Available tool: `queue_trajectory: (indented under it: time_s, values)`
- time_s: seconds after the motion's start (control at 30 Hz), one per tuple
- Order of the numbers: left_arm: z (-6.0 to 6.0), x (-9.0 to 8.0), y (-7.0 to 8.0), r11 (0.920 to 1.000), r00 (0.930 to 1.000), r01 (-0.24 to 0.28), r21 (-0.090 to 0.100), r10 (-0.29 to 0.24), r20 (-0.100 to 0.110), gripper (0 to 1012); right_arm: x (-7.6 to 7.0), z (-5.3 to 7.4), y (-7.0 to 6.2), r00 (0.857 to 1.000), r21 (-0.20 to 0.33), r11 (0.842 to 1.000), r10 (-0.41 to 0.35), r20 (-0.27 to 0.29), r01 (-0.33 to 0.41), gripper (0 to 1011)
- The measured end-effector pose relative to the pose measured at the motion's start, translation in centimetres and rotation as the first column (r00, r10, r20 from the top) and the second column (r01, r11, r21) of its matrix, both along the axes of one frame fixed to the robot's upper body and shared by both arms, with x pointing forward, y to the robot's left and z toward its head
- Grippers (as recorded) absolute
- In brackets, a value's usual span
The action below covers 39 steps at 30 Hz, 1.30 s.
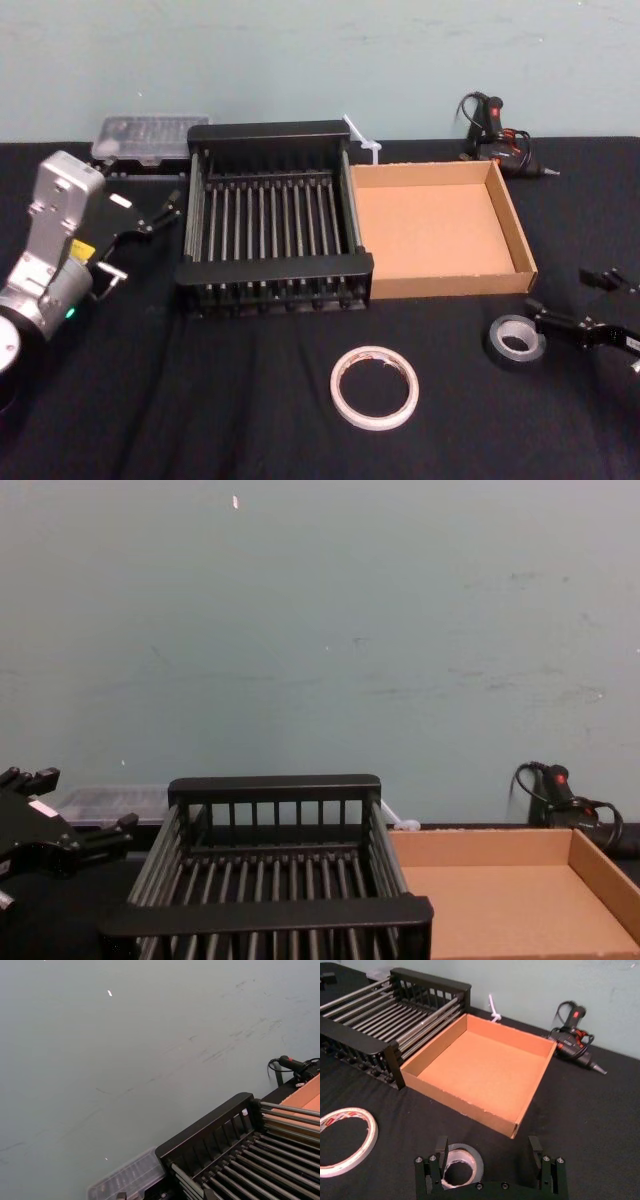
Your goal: Pick up the white tape and place it into the black box , Pick up the silver tape and place it into the brown box.
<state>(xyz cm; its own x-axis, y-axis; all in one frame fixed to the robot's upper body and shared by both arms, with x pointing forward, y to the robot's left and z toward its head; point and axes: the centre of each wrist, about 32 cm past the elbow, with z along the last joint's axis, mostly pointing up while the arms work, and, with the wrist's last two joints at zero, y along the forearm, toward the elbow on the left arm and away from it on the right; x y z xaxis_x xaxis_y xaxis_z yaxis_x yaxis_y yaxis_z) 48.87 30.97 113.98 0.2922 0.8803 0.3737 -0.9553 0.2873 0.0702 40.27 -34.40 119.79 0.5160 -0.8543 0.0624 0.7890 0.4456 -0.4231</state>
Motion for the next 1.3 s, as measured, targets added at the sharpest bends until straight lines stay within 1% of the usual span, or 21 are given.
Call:
queue_trajectory:
  time_s: [0.13,0.17,0.2,0.3,0.67,1.3]
  values:
    - [0.0,0.0,0.0,1.0000,1.0000,0.000,0.000,0.000,0.000,1001,0.3,-0.2,0.2,0.999,0.005,1.000,0.002,-0.037,-0.002,1002]
    - [0.0,0.0,0.0,1.0000,1.0000,0.000,0.000,0.000,0.000,1001,0.3,-0.2,0.2,0.999,0.005,1.000,0.002,-0.037,-0.002,1002]
    - [0.0,0.0,0.0,1.0000,1.0000,0.000,0.000,0.000,0.000,1001,0.6,-0.4,0.3,0.999,0.004,1.000,0.003,-0.053,-0.003,1002]
    - [0.0,0.0,0.0,1.0000,1.0000,0.000,0.000,0.000,0.000,1001,0.8,-0.6,0.4,0.998,-0.002,1.000,0.005,-0.064,-0.005,1003]
    - [0.0,0.0,0.0,1.0000,1.0000,0.000,0.000,0.000,0.000,1001,1.8,-1.4,0.7,0.996,-0.038,0.999,0.008,-0.087,-0.011,1002]
    - [0.0,0.0,0.0,1.0000,1.0000,0.000,0.000,0.000,0.000,1002,2.2,-2.4,0.7,0.991,-0.059,0.998,0.006,-0.131,-0.013,1002]
